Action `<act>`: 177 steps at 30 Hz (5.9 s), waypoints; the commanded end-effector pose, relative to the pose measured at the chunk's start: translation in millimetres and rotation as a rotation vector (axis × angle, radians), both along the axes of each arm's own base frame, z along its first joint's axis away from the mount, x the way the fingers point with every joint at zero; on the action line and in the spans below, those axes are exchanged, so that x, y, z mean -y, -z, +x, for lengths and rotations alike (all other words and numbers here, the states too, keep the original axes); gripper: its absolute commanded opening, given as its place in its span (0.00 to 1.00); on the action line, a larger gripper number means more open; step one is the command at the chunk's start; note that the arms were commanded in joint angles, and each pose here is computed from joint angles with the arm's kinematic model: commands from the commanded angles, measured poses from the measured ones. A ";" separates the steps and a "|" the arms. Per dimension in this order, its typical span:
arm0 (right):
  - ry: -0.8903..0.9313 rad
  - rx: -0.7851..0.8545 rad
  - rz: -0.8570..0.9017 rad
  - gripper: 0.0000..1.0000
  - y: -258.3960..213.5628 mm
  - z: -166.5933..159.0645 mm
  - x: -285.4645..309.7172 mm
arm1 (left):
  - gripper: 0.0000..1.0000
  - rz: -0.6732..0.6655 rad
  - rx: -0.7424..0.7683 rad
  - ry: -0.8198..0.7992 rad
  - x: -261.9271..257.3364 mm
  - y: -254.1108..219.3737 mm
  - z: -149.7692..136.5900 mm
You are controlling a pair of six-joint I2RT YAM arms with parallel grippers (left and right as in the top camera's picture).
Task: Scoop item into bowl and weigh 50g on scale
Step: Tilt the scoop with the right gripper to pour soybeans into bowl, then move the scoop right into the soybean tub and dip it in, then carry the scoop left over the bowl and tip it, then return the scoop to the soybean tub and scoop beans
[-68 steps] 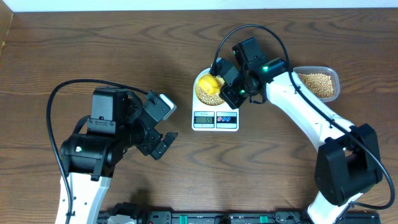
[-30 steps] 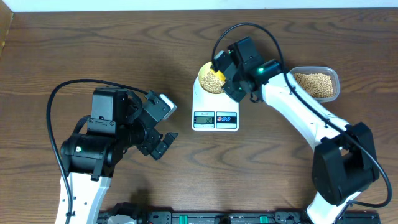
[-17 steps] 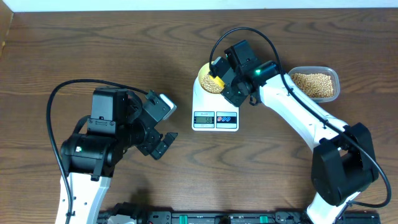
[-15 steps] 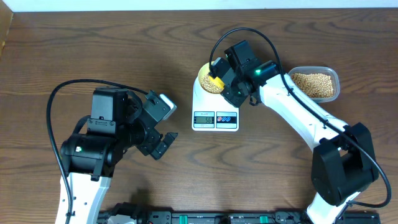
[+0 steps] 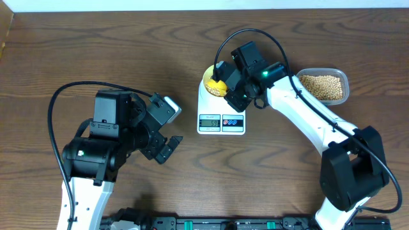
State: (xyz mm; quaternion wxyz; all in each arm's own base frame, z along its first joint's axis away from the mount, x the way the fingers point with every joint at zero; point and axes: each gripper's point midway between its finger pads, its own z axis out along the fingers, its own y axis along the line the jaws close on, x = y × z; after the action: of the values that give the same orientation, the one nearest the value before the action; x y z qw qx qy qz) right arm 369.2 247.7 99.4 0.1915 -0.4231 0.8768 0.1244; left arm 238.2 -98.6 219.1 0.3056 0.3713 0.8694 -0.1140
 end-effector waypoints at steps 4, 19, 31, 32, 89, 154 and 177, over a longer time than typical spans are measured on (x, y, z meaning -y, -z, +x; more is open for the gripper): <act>0.079 -0.094 0.137 0.01 -8.1 5.0 0.7 | 0.99 0.007 0.024 0.007 -1.3 -6.6 2.5; 0.207 -0.280 0.430 0.01 -33.8 14.3 17.2 | 0.99 0.007 0.024 0.007 -1.3 -6.6 2.5; 0.345 -0.283 0.484 0.01 -75.8 12.1 69.3 | 0.99 0.007 0.024 0.007 -1.3 -6.6 2.5; 0.370 -0.276 0.469 0.01 -79.8 9.6 78.2 | 0.99 0.007 0.024 0.007 -1.3 -6.6 2.5; 0.906 0.115 -0.157 0.01 -80.0 53.6 191.4 | 0.99 0.007 0.024 0.007 -1.3 -6.6 2.5; 0.857 -0.427 -0.055 0.01 -77.2 -29.6 192.6 | 0.99 0.007 0.024 0.007 -1.3 -6.6 2.5; 1.131 -0.554 -0.086 0.01 1.3 -16.3 259.5 | 0.99 0.007 0.024 0.007 -1.3 -6.6 2.5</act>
State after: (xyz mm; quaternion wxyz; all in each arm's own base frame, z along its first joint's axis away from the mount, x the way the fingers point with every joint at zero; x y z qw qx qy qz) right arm 354.1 -9.6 111.6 -0.0068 0.1265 0.9889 0.0781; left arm 238.2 -98.6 219.1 0.3054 0.3713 0.8694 -0.1140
